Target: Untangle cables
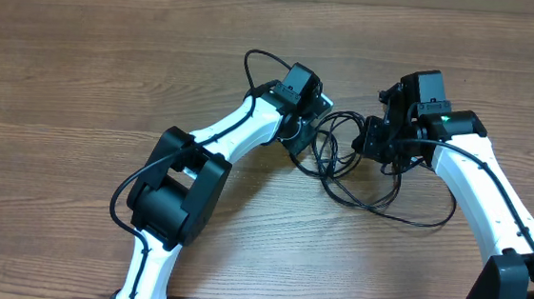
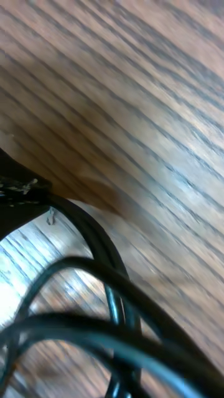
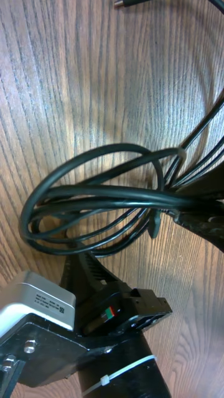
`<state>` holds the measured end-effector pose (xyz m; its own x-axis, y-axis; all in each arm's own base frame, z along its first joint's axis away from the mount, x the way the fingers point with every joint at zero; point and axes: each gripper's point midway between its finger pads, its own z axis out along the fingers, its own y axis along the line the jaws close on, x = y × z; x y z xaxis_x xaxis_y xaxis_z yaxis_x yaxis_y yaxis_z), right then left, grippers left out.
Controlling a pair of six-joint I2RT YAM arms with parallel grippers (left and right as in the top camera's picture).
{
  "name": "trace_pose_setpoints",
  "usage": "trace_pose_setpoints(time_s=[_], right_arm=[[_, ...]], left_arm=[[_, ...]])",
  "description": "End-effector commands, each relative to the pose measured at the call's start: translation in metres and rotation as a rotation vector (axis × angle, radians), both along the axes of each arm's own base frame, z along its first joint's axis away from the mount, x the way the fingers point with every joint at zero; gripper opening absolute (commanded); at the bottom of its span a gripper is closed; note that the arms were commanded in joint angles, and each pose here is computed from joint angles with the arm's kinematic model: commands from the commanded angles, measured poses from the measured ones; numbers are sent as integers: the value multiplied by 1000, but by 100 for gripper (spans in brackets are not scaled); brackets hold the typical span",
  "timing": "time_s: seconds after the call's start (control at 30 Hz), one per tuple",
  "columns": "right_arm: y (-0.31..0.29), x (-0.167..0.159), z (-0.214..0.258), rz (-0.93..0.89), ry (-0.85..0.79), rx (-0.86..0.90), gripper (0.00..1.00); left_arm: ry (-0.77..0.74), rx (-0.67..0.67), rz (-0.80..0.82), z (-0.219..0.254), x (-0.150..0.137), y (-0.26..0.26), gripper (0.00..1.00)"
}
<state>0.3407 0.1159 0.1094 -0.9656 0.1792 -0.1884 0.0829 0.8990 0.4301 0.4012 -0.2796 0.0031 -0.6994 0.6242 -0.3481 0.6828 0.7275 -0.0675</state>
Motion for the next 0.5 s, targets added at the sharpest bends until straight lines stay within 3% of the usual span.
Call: trace_pose_setpoints(time_s=[0.0,0.2,0.37,0.47], right_arm=[[-3,3,8,-19,-24,-10,4],[-61,-1,-7,-322,45,-281,4],[-83,-6,-8,-418,55,-383,4],[-78,-2,-7,-412,44,-352,4]], left_arm=[[-11,160,137,-13,3,35,4],[-90,188,354,34,23,73,4],[-150,65,556,102,34,103,4],[-161,-53,575,143,30,107,4]])
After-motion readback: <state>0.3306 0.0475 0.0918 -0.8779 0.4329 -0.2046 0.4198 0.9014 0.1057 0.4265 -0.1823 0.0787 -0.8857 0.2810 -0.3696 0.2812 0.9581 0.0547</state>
